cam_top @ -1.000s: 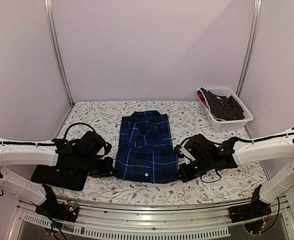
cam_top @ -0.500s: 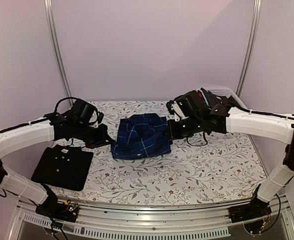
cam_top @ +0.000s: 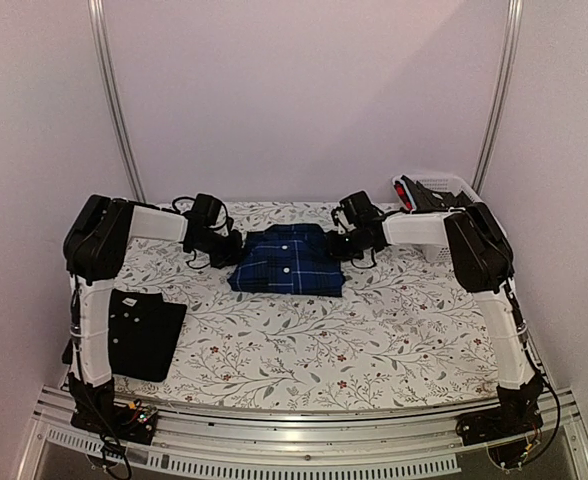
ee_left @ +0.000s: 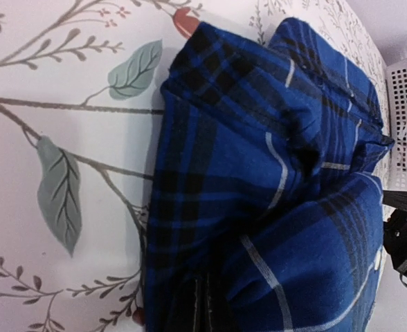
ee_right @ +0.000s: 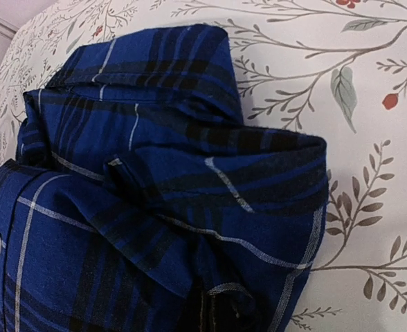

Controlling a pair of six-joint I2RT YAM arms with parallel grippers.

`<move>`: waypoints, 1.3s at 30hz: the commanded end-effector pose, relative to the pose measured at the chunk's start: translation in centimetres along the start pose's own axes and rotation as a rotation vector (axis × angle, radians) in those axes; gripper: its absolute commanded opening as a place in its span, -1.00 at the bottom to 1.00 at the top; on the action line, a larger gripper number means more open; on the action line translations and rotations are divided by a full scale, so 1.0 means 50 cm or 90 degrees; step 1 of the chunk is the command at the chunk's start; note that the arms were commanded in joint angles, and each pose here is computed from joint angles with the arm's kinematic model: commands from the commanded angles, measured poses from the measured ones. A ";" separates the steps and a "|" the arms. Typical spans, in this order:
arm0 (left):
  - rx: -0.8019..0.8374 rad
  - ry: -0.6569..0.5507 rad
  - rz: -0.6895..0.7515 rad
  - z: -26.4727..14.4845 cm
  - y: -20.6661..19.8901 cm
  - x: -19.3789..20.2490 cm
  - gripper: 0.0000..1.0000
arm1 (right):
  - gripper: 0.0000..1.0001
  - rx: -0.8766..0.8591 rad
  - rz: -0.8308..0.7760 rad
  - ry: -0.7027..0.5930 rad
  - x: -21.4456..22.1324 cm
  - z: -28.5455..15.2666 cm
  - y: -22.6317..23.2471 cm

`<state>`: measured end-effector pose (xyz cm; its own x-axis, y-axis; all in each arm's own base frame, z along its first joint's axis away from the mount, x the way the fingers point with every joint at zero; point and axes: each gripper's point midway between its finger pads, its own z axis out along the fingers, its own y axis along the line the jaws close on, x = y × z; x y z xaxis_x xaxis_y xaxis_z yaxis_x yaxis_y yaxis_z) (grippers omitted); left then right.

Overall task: Fold and stack the long sleeve shirts
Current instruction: Fold the 2/3-rectangle-folded shirt at the center of the board.

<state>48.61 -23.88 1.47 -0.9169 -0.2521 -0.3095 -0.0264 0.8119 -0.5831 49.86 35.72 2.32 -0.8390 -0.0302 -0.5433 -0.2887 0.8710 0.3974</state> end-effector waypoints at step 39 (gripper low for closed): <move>0.043 -0.025 0.109 -0.078 -0.117 0.083 -1.00 | -1.00 0.030 0.030 -0.034 0.112 -0.224 -0.055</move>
<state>41.73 -27.75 7.71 -0.8835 -0.1630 -0.4393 0.1342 0.8103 -0.5705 38.94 27.47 7.49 -0.8272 0.0294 -0.5612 -0.2265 0.8965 0.3807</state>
